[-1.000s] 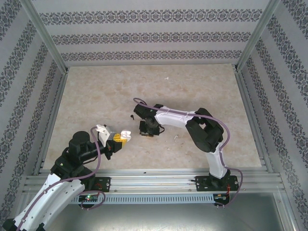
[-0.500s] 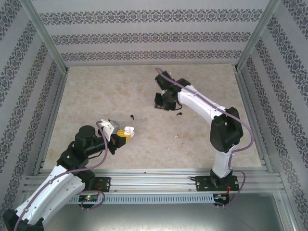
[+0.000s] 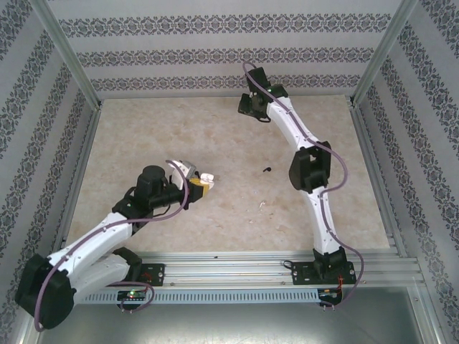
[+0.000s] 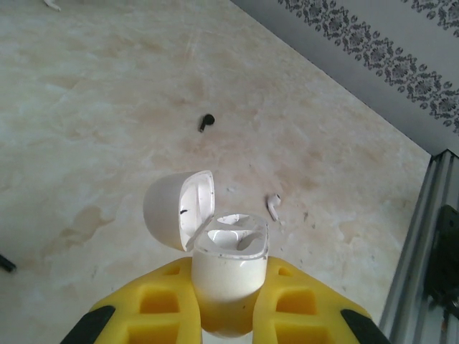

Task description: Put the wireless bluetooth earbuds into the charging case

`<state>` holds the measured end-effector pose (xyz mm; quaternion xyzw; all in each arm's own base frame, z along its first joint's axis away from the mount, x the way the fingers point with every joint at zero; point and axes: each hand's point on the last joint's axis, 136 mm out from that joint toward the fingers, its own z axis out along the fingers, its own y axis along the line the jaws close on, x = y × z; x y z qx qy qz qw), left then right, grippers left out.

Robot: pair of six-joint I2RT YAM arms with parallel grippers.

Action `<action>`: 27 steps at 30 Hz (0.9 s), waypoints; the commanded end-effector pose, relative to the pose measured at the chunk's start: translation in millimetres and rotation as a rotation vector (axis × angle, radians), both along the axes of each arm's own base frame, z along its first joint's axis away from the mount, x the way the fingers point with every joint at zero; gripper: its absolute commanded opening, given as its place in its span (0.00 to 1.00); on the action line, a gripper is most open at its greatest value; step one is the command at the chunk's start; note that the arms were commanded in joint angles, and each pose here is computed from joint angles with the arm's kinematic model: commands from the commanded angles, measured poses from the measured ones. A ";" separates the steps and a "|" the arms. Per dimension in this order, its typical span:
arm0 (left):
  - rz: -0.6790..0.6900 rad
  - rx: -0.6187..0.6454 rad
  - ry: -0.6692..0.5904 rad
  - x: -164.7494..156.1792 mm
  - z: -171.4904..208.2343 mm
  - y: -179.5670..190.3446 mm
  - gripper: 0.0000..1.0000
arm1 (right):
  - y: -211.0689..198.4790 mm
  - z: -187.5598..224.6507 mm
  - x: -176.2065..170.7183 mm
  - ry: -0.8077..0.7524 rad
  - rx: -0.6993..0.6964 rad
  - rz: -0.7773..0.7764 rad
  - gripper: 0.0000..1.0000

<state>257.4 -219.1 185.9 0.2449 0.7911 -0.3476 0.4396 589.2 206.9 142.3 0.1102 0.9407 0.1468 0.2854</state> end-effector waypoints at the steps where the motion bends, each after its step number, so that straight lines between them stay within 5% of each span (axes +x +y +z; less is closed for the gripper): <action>1: 0.003 -0.061 -0.092 19.6 30.3 -7.9 0.00 | -14.6 -2.3 37.6 -0.086 0.038 -0.071 0.39; 12: 0.025 -0.076 -0.064 38.3 12.7 -12.0 0.00 | -34.9 -38.1 113.6 -0.294 0.161 -0.224 0.48; 27: 0.056 -0.087 -0.065 31.9 4.6 1.4 0.00 | -44.9 -82.9 127.0 -0.288 0.219 -0.312 0.53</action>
